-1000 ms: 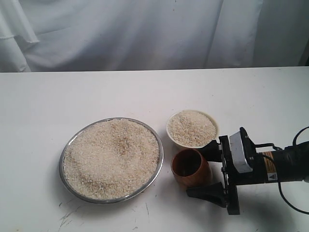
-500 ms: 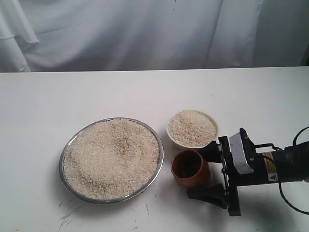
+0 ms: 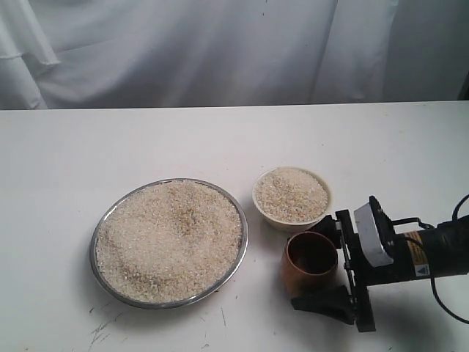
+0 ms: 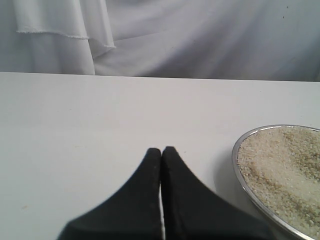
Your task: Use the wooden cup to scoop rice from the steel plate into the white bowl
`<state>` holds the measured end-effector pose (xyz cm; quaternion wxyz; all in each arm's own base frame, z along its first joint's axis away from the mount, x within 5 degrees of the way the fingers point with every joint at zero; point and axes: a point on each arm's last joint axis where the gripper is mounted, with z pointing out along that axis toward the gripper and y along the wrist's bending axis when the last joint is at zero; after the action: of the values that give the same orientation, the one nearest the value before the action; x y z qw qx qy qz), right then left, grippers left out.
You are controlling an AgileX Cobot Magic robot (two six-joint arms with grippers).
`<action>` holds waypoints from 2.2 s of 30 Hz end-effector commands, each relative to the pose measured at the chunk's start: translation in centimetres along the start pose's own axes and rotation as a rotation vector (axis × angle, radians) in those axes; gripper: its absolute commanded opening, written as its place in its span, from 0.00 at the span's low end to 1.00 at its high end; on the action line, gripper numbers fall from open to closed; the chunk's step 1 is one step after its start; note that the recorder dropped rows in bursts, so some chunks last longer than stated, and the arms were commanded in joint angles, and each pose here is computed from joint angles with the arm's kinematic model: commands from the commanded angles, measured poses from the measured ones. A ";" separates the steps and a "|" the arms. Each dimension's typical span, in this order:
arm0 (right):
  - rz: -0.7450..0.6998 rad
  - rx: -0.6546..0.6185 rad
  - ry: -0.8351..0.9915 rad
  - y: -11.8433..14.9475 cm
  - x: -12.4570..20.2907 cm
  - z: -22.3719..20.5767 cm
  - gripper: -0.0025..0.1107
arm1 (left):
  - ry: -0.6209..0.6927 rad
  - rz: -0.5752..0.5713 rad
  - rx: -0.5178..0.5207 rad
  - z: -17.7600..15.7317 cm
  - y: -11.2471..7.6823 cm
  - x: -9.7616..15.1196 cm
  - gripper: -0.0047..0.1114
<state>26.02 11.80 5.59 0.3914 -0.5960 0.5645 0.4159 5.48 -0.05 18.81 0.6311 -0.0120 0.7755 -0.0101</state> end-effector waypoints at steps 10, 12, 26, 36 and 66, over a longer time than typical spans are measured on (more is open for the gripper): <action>-0.094 0.004 -0.006 -0.3 -3.3 -1.4 0.76 | -0.007 -0.004 0.002 0.0 0.0 0.1 0.04; -0.138 0.025 -0.010 -0.5 -4.6 -1.8 0.76 | -0.007 -0.004 0.002 0.0 0.0 0.1 0.04; 0.155 0.403 -0.418 -4.6 -19.1 -6.6 0.30 | -0.007 -0.004 0.002 0.0 0.0 0.1 0.04; 0.579 0.516 -0.669 -5.9 -20.5 -8.8 0.02 | -0.007 -0.004 0.002 0.0 0.0 0.1 0.04; 0.189 1.359 -0.120 5.5 -24.9 -17.4 0.02 | -0.007 -0.004 0.002 0.0 0.0 0.1 0.04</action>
<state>23.60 4.98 35.74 0.6783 -0.1585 0.7138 0.0731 5.48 -0.05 18.81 0.6311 -0.0120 0.7755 -0.0101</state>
